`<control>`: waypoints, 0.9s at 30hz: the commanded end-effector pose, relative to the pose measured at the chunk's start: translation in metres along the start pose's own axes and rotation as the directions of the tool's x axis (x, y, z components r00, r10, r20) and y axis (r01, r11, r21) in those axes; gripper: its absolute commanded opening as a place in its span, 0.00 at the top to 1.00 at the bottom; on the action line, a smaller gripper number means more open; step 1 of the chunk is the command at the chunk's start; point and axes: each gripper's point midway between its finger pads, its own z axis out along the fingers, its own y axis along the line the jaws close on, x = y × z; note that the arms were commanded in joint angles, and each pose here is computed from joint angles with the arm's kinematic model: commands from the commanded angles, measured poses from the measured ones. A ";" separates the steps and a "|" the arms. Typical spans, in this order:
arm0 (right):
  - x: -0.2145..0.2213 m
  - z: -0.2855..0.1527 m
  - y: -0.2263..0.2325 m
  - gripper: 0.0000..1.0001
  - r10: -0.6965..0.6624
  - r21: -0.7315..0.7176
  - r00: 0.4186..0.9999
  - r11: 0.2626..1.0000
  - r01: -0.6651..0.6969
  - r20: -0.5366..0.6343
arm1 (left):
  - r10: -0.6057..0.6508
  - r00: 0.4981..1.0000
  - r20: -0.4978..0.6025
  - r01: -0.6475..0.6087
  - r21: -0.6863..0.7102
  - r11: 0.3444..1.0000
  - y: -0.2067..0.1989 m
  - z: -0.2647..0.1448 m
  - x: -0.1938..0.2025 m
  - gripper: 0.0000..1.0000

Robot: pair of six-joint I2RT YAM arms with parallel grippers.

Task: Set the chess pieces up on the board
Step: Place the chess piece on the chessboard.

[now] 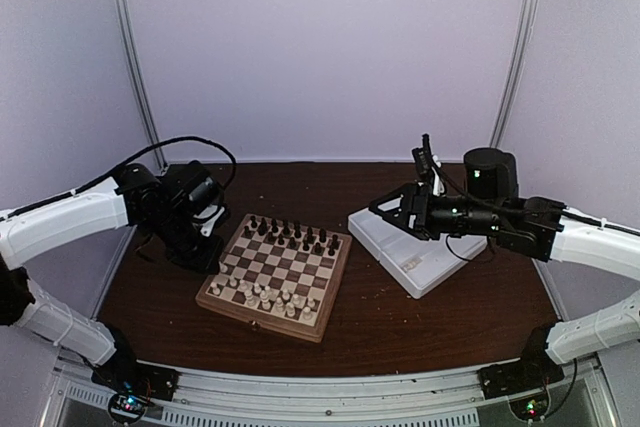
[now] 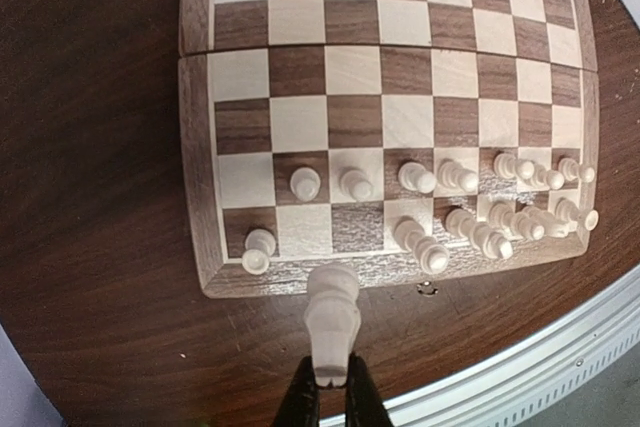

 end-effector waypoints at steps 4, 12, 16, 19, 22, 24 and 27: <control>-0.001 0.000 -0.008 0.38 -0.010 0.022 1.000 1.000 0.010 0.012 | 0.012 0.987 -0.159 -0.016 -0.025 1.000 -0.001 0.011 0.012 1.00; 0.001 0.000 -0.013 0.39 -0.007 0.030 1.000 1.000 0.006 0.006 | 0.054 0.970 -0.239 -0.065 -0.036 0.997 0.000 0.035 0.019 1.00; 0.001 0.000 -0.015 0.38 -0.002 0.028 1.000 1.000 0.002 0.009 | 0.061 0.968 -0.244 -0.072 -0.038 0.997 -0.001 0.044 0.018 1.00; 0.002 0.000 -0.016 0.39 0.001 0.029 1.000 1.000 -0.001 0.007 | 0.066 0.966 -0.251 -0.081 -0.050 0.995 0.001 0.050 0.016 1.00; 0.003 -0.001 -0.018 0.39 0.002 0.031 1.000 1.000 -0.002 0.004 | 0.068 0.963 -0.262 -0.088 -0.064 0.994 0.002 0.056 0.015 1.00; 0.003 -0.001 -0.018 0.39 0.002 0.033 1.000 0.999 -0.002 0.006 | 0.071 0.962 -0.264 -0.091 -0.064 0.994 0.001 0.059 0.015 1.00; 0.003 -0.002 -0.019 0.39 0.005 0.033 1.000 0.999 -0.005 0.007 | 0.070 0.961 -0.266 -0.090 -0.065 0.994 0.001 0.062 0.014 1.00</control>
